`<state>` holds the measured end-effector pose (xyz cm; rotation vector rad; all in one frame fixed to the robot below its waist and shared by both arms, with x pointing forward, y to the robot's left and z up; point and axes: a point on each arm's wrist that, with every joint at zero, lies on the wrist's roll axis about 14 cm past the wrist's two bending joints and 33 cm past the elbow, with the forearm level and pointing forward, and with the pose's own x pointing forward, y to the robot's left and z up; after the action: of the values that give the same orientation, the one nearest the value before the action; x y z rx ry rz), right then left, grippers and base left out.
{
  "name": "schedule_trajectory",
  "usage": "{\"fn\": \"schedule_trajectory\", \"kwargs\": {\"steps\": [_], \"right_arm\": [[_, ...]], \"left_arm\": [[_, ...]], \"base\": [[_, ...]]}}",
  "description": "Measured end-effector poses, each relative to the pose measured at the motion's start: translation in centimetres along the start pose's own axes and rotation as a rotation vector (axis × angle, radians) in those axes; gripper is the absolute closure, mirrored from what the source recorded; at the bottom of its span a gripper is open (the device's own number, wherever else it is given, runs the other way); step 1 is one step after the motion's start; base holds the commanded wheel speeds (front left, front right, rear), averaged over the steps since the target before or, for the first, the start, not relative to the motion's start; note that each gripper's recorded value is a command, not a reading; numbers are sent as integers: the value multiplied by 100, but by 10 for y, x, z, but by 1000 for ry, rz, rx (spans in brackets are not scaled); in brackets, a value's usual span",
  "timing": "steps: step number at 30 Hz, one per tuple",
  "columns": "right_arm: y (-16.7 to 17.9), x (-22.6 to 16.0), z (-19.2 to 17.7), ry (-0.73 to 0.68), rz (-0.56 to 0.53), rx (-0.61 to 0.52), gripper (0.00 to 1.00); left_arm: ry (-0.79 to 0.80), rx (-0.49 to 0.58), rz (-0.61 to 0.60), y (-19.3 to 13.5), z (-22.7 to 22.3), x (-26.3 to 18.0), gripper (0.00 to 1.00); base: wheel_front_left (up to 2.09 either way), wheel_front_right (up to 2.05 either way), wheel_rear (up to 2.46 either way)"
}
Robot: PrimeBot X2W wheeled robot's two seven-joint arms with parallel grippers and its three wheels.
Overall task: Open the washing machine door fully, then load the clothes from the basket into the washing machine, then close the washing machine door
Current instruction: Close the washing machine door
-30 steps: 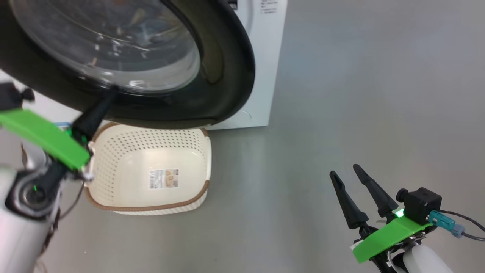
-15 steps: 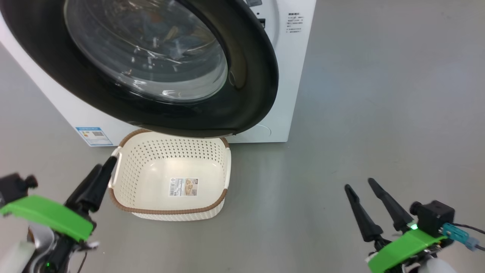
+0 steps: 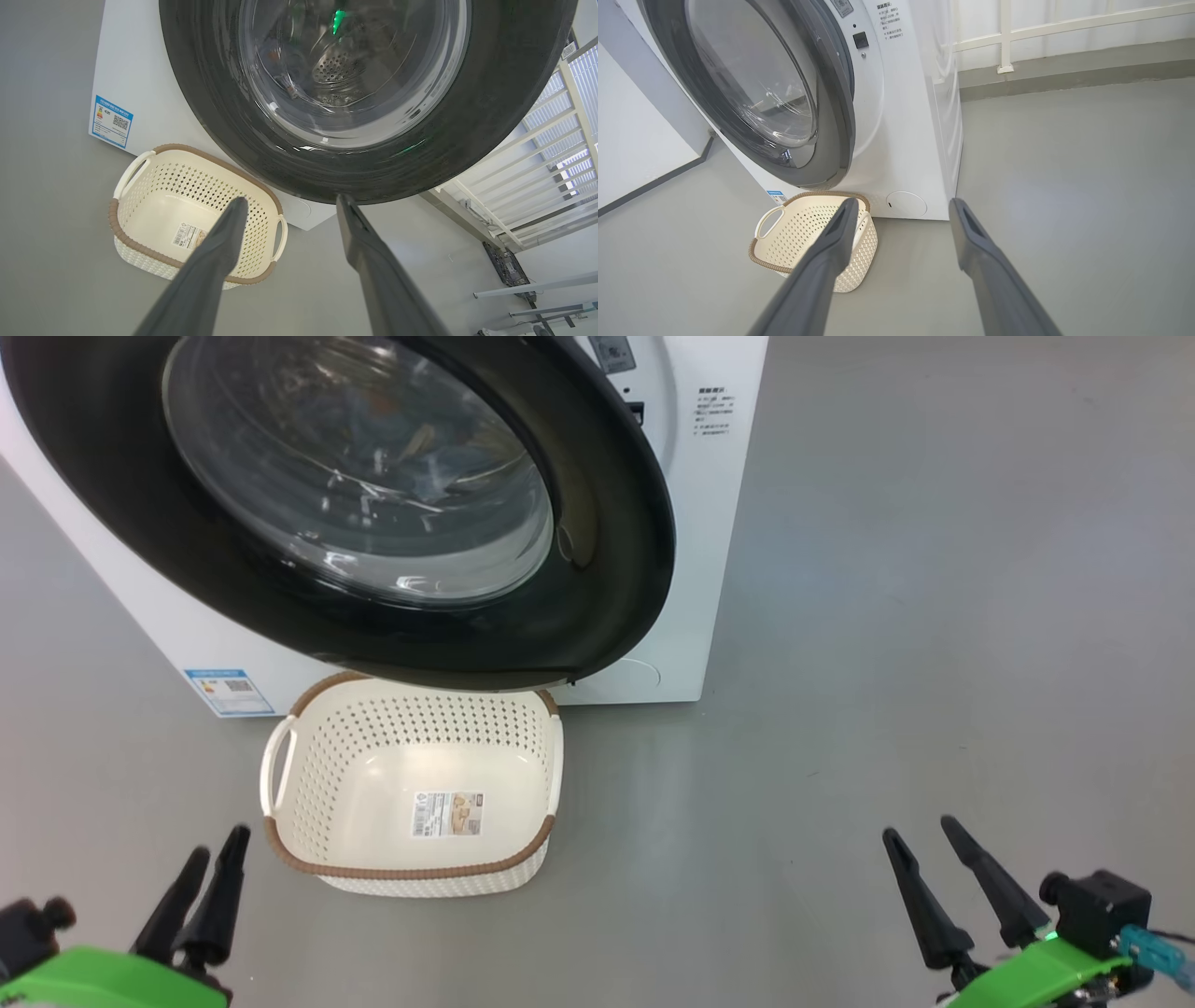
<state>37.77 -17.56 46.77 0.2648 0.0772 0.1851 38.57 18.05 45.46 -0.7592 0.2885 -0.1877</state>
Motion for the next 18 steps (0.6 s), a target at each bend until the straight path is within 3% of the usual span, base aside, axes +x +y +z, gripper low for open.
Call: {"fn": "schedule_trajectory", "kwargs": {"steps": [18], "right_arm": [[-21, -20, 1, -6, -74, 4, 0]], "left_arm": [[-72, 263, 128, 35, -12, -29, 0]], "base": [[0, 0, 0]]}}
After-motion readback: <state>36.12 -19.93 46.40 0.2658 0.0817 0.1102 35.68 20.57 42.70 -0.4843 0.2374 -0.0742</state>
